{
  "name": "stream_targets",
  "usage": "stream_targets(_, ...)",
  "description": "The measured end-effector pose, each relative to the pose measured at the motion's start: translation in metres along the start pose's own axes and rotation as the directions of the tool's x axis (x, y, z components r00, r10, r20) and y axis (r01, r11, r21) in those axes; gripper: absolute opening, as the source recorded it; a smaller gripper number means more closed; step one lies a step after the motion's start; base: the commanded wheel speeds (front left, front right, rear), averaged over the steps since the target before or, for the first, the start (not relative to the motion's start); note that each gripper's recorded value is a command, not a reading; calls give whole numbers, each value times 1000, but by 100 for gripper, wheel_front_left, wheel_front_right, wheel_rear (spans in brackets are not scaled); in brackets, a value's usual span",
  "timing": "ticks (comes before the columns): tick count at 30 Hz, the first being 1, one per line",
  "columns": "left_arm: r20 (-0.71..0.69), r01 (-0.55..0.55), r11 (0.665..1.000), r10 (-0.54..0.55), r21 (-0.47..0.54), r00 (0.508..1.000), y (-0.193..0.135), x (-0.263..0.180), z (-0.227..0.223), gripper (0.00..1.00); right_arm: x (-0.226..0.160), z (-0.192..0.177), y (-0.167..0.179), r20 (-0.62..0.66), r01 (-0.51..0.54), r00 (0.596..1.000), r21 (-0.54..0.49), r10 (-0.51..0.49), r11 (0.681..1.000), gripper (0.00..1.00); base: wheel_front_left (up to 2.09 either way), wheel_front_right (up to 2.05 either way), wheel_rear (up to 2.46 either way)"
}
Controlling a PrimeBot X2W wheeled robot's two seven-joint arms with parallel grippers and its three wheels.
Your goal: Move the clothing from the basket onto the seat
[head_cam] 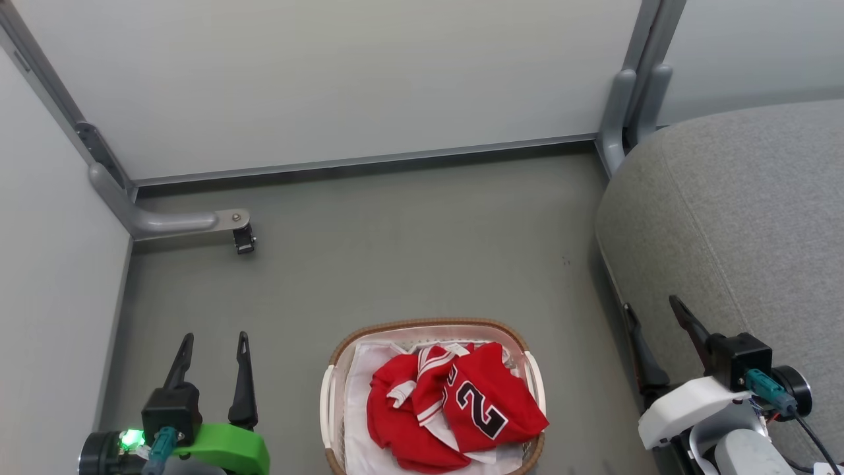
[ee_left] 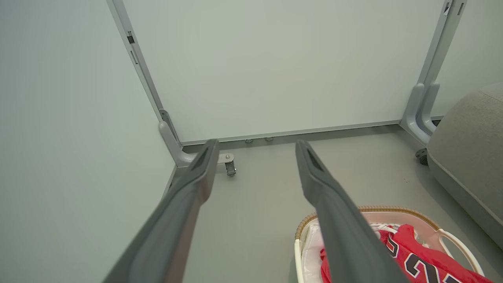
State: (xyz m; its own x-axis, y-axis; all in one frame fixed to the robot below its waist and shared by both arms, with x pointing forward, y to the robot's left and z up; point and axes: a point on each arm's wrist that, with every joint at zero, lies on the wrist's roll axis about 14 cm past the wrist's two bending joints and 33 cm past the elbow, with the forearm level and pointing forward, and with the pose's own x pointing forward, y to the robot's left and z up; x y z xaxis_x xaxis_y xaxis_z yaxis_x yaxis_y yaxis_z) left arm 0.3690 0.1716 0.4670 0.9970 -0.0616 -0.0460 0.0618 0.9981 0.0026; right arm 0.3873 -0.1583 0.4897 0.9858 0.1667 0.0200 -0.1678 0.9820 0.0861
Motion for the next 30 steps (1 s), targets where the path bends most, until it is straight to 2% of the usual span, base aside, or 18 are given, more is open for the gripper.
stream_targets(18, -53, 52, 998, -53, -17, 997, -17, 17, -18, 100, 20, 8, -4, 32, 5, 999, 16, -5, 1000, 100, 0, 0, 0)
stream_targets(30, -106, 124, 991, -128, -47, 986, -42, 32, -38, 100, 34, 15, -13, 61, 21, 998, 17, -22, 1000, 100, 0, 0, 0)
